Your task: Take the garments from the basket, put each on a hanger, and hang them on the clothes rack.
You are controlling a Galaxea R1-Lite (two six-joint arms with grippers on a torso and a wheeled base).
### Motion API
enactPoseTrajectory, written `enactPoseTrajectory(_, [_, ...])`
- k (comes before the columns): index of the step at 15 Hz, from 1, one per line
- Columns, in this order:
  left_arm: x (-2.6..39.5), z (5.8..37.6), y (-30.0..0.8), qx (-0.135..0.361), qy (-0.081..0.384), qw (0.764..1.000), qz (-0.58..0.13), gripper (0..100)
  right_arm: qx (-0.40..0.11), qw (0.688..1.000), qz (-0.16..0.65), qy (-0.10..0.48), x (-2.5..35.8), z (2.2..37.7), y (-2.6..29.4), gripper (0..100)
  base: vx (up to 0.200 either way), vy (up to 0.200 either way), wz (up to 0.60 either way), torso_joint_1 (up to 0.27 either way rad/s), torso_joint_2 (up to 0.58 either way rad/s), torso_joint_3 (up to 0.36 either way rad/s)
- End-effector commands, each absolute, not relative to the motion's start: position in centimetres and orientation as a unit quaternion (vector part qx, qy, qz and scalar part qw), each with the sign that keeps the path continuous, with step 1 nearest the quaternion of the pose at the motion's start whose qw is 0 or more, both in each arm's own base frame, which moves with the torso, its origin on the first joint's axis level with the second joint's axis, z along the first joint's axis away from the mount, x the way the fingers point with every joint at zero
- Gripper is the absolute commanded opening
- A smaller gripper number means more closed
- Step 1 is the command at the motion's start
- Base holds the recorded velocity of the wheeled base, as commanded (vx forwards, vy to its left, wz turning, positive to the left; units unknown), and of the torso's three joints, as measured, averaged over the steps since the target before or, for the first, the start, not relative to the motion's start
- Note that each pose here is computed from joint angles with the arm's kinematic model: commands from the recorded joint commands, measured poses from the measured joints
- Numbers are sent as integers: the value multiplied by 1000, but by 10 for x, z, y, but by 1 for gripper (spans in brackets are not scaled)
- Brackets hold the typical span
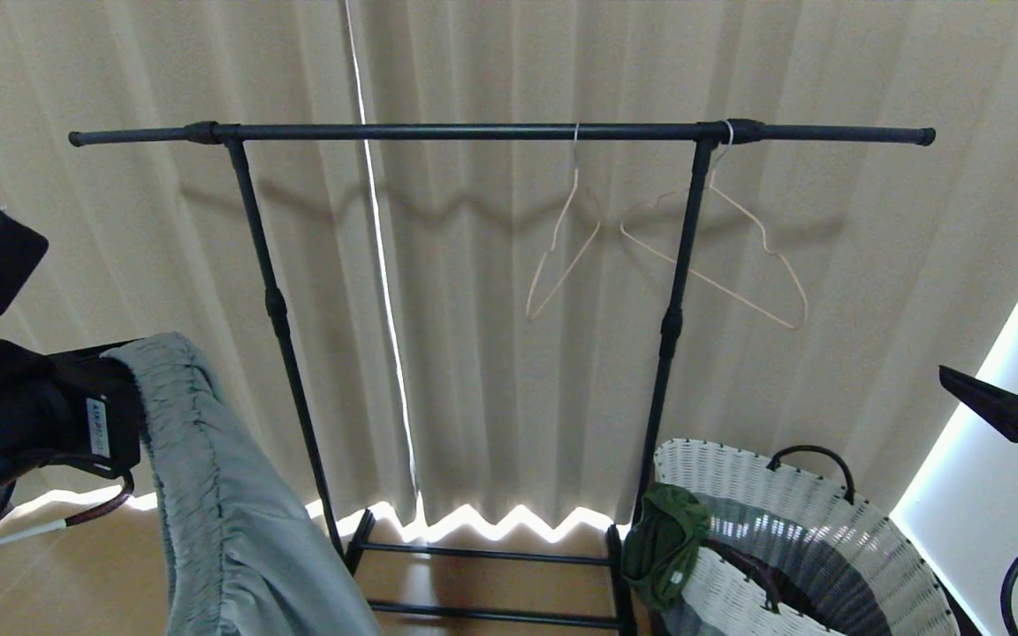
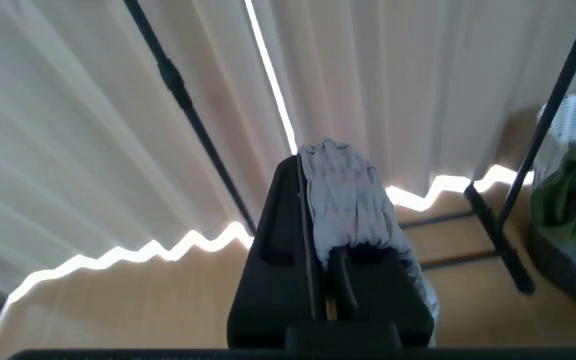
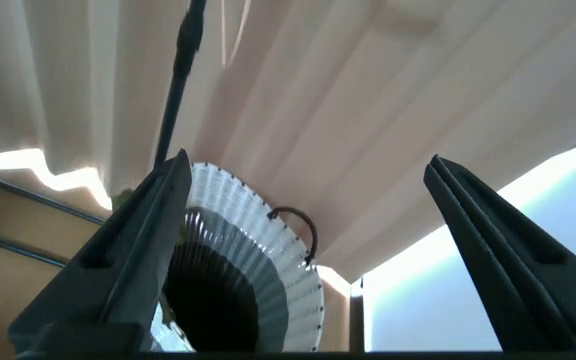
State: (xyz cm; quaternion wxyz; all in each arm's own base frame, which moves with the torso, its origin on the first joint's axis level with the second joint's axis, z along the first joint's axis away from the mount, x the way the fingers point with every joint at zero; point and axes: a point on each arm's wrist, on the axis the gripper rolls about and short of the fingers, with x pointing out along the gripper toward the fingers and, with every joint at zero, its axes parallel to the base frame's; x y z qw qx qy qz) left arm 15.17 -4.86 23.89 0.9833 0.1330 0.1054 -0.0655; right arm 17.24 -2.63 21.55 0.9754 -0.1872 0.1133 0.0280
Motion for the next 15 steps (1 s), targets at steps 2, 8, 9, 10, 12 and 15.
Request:
enactPoseTrajectory(2, [150, 238, -46, 136, 104, 983, -61, 0, -187, 975, 29, 114, 173, 215, -26, 100, 0, 0, 0, 210, -488, -278])
enactPoseTrajectory(8, [146, 242, -44, 141, 94, 984, -57, 0, -177, 974, 113, 89, 190, 216, -25, 100, 0, 0, 0, 75, -169, -91])
enactPoseTrajectory(9, [146, 242, -44, 141, 94, 984, -57, 0, -177, 974, 117, 84, 194, 216, -26, 100, 200, 0, 0, 7, -12, -12])
enactPoseTrajectory(10, [146, 241, -43, 141, 96, 984, -57, 0, -177, 974, 116, 82, 195, 216, -26, 100, 200, 0, 0, 2, -2, 7])
enactPoseTrajectory(12, [146, 241, -43, 142, 95, 984, -57, 0, -176, 974, 118, 83, 195, 215, -26, 100, 200, 0, 0, -2, -10, 7])
enactPoseTrajectory(15, [145, 241, -43, 142, 95, 984, -56, 0, -172, 974, 119, 84, 195, 216, -26, 100, 200, 0, 0, 5, -2, -1])
